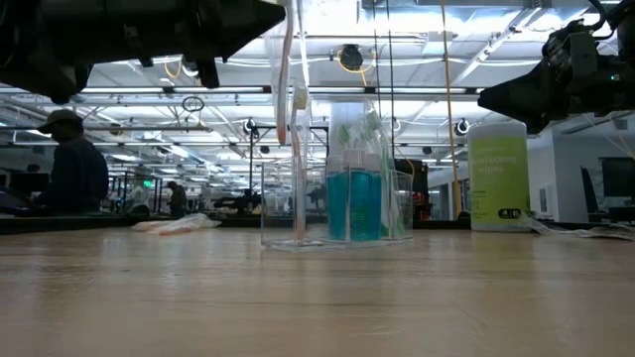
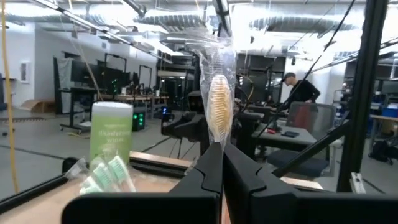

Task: Pick & Place toothbrushing station
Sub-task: Put the orange toothbrush into the transparent organizer

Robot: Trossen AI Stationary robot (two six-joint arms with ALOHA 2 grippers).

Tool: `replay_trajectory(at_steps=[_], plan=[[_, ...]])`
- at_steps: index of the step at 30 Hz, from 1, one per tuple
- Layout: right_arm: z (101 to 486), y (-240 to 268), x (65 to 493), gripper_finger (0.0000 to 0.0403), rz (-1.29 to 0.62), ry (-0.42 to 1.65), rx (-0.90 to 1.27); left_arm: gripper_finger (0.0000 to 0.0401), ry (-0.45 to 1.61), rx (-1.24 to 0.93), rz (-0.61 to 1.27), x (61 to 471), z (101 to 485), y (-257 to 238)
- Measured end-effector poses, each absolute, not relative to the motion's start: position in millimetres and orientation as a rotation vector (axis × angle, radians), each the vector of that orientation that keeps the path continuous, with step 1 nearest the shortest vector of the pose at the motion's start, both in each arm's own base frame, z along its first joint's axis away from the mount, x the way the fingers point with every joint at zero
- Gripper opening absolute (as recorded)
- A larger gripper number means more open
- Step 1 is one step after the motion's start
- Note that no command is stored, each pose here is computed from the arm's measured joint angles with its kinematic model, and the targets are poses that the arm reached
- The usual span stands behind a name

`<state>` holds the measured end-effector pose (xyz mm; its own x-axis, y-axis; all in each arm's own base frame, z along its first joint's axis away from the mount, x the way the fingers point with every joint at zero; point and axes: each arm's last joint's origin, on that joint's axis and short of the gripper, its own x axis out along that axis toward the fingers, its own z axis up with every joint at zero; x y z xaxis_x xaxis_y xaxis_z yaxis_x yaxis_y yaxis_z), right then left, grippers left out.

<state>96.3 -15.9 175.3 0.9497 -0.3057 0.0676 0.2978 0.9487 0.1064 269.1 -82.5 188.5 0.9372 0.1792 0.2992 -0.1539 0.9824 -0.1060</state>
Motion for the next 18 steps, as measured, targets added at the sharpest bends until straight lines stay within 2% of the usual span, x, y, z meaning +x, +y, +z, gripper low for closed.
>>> replay_trajectory(at_steps=[18], plan=[[175, -16, 96, 0.0098, -0.307, -0.084, 0.095, 0.0000, -0.196, -0.111, 0.235, 281, 152, -77]])
